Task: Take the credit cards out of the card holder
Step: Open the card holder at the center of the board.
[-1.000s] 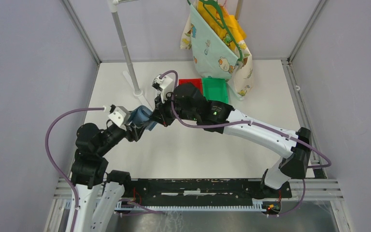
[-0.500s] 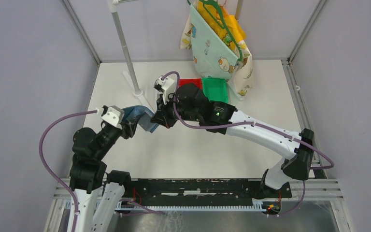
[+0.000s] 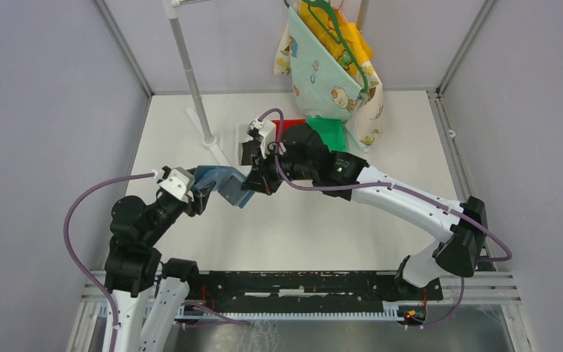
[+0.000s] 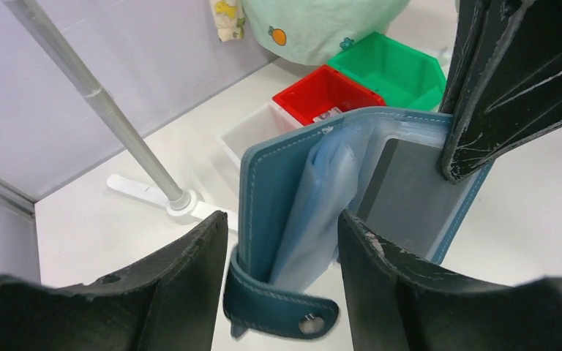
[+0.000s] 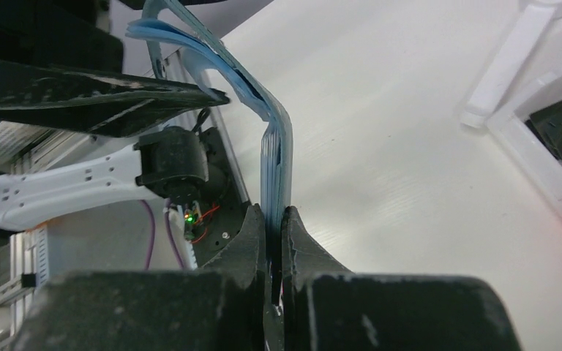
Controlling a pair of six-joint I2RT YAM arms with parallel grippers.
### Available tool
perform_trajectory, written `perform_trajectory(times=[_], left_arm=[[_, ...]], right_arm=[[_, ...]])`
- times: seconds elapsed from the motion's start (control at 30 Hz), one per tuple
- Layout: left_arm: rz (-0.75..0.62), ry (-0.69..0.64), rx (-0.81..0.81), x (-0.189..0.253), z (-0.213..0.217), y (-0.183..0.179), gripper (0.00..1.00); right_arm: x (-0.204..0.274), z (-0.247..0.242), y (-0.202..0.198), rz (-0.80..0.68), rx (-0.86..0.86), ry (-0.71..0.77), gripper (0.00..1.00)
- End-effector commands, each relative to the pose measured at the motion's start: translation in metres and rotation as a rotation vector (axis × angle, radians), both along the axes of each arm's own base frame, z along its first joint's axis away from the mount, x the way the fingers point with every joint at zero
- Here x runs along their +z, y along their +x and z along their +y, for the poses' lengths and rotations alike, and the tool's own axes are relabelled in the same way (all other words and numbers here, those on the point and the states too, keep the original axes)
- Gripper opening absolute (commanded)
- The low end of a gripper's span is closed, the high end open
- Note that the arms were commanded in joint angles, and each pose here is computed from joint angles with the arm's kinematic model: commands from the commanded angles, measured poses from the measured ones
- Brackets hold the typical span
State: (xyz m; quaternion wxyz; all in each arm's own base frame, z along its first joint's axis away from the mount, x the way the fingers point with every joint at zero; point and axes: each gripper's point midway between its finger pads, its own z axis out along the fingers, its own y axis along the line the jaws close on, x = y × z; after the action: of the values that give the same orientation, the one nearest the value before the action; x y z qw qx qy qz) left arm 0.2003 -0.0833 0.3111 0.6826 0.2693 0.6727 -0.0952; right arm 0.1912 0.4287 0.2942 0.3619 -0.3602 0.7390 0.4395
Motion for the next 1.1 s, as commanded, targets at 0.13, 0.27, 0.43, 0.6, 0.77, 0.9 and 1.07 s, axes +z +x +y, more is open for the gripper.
perform_trajectory(times=[0.13, 0.27, 0.43, 0.6, 0.77, 0.9, 1.07], left_arm=[[0.008, 0.058, -0.134, 0.0, -0.017, -0.014, 0.63], [0.003, 0.092, -0.143, -0.002, -0.016, -0.017, 0.63], [-0.002, 0.135, -0.153, -0.004, -0.014, -0.02, 0.63], [-0.023, 0.147, -0.162, 0.002, -0.015, -0.023, 0.63], [-0.03, 0.153, -0.173, 0.005, -0.016, -0.026, 0.62], [-0.036, 0.161, -0.177, 0.008, -0.016, -0.028, 0.59], [-0.037, 0.1, -0.189, 0.023, -0.02, -0.032, 0.31]], right_arm=[[0.056, -0.005, -0.03, -0.059, 0.206, 0.188, 0.0], [0.054, -0.01, -0.028, -0.048, 0.228, 0.196, 0.0], [0.057, -0.015, -0.026, -0.059, 0.231, 0.204, 0.0], [0.054, -0.018, -0.024, -0.063, 0.234, 0.187, 0.0], [0.049, -0.02, -0.024, -0.065, 0.236, 0.173, 0.0], [0.049, -0.021, -0.024, -0.071, 0.237, 0.172, 0.0], [0.044, -0.023, -0.028, -0.078, 0.256, 0.169, 0.0]])
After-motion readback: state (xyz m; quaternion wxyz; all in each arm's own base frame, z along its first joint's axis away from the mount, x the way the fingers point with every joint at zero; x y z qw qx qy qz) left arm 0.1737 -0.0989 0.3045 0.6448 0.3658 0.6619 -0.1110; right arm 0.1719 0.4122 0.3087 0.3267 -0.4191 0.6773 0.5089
